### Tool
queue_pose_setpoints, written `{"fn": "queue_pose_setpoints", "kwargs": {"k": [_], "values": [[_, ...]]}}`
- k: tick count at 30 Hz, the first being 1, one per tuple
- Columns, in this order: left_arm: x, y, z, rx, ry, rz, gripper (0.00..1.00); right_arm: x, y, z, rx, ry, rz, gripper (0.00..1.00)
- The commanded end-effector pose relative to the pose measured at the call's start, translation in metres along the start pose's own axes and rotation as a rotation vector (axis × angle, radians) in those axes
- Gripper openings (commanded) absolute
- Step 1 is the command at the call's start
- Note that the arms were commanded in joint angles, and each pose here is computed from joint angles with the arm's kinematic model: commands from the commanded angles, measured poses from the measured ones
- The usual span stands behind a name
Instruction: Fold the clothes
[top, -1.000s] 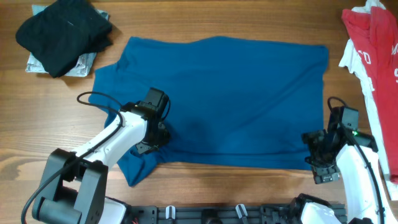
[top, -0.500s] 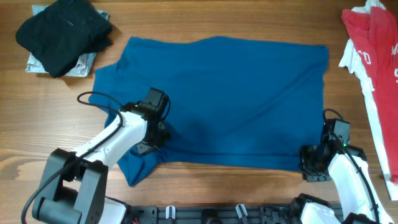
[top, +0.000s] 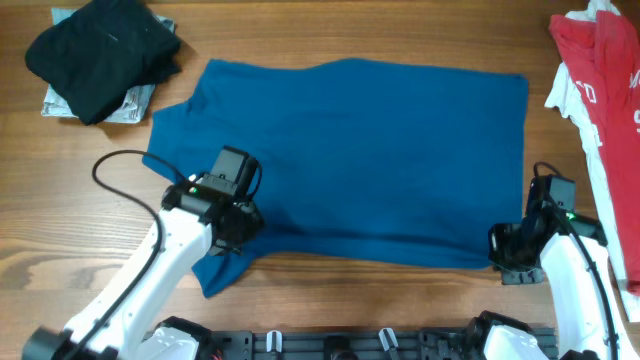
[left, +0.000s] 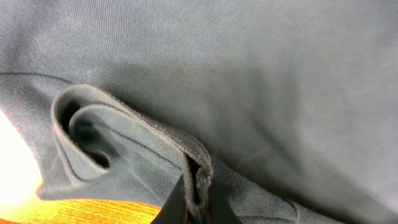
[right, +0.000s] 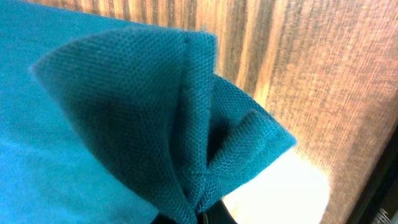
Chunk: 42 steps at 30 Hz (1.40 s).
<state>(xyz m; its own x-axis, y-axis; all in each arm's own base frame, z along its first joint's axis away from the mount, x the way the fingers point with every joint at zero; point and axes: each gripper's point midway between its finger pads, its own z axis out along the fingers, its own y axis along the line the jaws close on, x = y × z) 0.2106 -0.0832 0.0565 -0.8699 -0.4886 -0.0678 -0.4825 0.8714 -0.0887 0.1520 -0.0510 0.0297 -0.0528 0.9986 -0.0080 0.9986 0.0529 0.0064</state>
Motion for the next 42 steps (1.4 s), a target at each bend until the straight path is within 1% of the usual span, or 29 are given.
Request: {"fn": "queue_pose_setpoints", "kwargs": {"k": [1, 4, 7, 9, 13, 17, 21, 22, 25, 27, 29, 30, 32, 34, 36, 37, 39, 41, 42], "values": [[-0.005, -0.002, -0.024, 0.07, -0.084, 0.003, 0.04, -0.02, 0.016, -0.031, -0.026, -0.089, -0.014, 0.04], [-0.016, -0.005, -0.029, 0.087, -0.145, 0.0, 0.04, -0.029, 0.032, -0.046, -0.08, -0.123, -0.022, 0.04], [-0.037, -0.02, -0.03, 0.128, -0.234, -0.003, 0.04, -0.032, 0.04, -0.046, -0.11, -0.136, -0.02, 0.05], [-0.057, -0.037, -0.035, 0.174, -0.322, 0.044, 0.04, -0.034, 0.046, -0.046, -0.13, -0.144, -0.019, 0.05], [-0.088, -0.059, -0.048, 0.25, -0.466, 0.037, 0.04, -0.039, 0.05, -0.035, -0.099, -0.148, -0.02, 0.06], [-0.1, -0.069, -0.041, 0.245, -0.501, 0.079, 0.04, -0.041, 0.058, -0.015, -0.06, -0.132, -0.022, 0.06], [-0.115, -0.086, -0.008, 0.221, -0.507, 0.142, 0.09, -0.044, 0.067, 0.003, -0.038, -0.123, -0.027, 0.07], [-0.117, -0.089, -0.001, 0.215, -0.505, 0.156, 0.09, -0.045, 0.071, 0.007, -0.042, -0.124, -0.033, 0.06], [-0.121, -0.091, 0.018, 0.193, -0.499, 0.155, 0.04, -0.046, 0.101, 0.011, -0.134, -0.152, -0.092, 0.07], [-0.124, -0.088, 0.019, 0.174, -0.512, 0.151, 0.04, -0.037, 0.14, 0.003, -0.289, -0.14, -0.226, 0.09], [-0.123, -0.087, 0.02, 0.169, -0.508, 0.151, 0.04, -0.027, 0.157, -0.001, -0.358, -0.126, -0.277, 0.09], [-0.123, -0.086, 0.02, 0.165, -0.506, 0.151, 0.06, -0.024, 0.157, -0.001, -0.355, -0.133, -0.291, 0.11], [-0.131, -0.078, 0.017, 0.117, -0.556, 0.133, 0.06, -0.027, 0.153, 0.0, -0.326, -0.165, -0.294, 0.15], [-0.141, -0.073, 0.012, 0.08, -0.612, 0.112, 0.07, -0.031, 0.15, 0.0, -0.305, -0.19, -0.29, 0.17], [-0.148, -0.072, 0.007, 0.074, -0.653, 0.097, 0.08, -0.038, 0.143, 0.001, -0.266, -0.226, -0.27, 0.16], [-0.153, -0.074, 0.003, 0.089, -0.676, 0.084, 0.11, -0.041, 0.14, 0.002, -0.251, -0.239, -0.258, 0.16], [-0.158, -0.076, 0.0, 0.105, -0.694, 0.072, 0.14, -0.043, 0.139, 0.002, -0.248, -0.25, -0.261, 0.2], [-0.163, -0.076, -0.003, 0.115, -0.708, 0.06, 0.36, -0.044, 0.143, 0.0, -0.262, -0.255, -0.261, 0.31], [-0.163, -0.076, -0.003, 0.115, -0.709, 0.059, 0.53, -0.044, 0.145, 0.0, -0.271, -0.257, -0.267, 0.47]]}}
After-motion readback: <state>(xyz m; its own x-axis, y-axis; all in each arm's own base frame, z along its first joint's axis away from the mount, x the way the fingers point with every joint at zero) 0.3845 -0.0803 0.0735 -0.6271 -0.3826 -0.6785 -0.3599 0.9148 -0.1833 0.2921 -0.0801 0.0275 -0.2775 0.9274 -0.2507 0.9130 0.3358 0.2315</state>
